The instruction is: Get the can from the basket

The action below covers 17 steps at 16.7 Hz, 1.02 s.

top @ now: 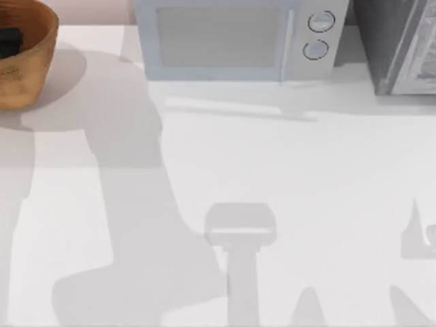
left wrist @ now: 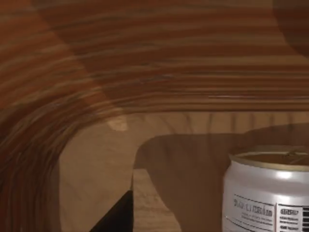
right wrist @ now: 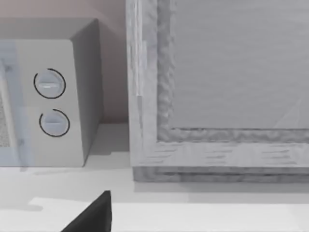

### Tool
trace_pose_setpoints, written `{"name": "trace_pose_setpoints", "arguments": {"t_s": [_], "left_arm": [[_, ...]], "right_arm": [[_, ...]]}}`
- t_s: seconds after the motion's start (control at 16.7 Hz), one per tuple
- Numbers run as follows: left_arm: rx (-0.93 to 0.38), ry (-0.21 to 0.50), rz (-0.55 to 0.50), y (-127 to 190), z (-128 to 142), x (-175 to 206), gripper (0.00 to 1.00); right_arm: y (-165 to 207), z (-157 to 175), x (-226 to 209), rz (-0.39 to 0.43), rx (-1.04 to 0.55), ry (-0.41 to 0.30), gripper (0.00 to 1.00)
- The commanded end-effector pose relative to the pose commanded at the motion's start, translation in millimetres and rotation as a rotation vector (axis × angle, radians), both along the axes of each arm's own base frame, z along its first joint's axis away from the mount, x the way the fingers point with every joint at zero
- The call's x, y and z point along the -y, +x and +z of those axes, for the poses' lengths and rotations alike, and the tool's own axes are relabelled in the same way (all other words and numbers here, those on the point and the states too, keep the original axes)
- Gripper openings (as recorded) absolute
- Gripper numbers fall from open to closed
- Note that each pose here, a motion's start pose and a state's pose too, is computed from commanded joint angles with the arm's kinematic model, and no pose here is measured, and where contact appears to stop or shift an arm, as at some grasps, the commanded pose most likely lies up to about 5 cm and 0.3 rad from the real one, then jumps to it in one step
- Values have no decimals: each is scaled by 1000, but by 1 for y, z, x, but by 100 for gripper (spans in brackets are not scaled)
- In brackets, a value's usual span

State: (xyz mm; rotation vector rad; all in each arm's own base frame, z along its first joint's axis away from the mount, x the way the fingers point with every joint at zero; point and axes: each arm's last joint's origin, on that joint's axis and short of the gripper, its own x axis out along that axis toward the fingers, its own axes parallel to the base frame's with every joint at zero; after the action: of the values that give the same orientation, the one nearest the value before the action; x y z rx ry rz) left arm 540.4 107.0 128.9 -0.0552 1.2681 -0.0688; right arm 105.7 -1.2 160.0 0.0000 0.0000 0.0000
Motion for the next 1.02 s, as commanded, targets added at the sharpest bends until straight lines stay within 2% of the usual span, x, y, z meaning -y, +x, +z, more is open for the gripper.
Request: {"name": "trace_pose_setpoints", "arguments": {"t_s": [0.54, 1.02], "left_arm": [[0, 0, 0, 0, 0, 0, 2], [0, 0, 0, 0, 0, 0, 0]], "right_arm": [[0, 0, 0, 0, 0, 0, 100], [0, 0, 0, 0, 0, 0, 100]]}}
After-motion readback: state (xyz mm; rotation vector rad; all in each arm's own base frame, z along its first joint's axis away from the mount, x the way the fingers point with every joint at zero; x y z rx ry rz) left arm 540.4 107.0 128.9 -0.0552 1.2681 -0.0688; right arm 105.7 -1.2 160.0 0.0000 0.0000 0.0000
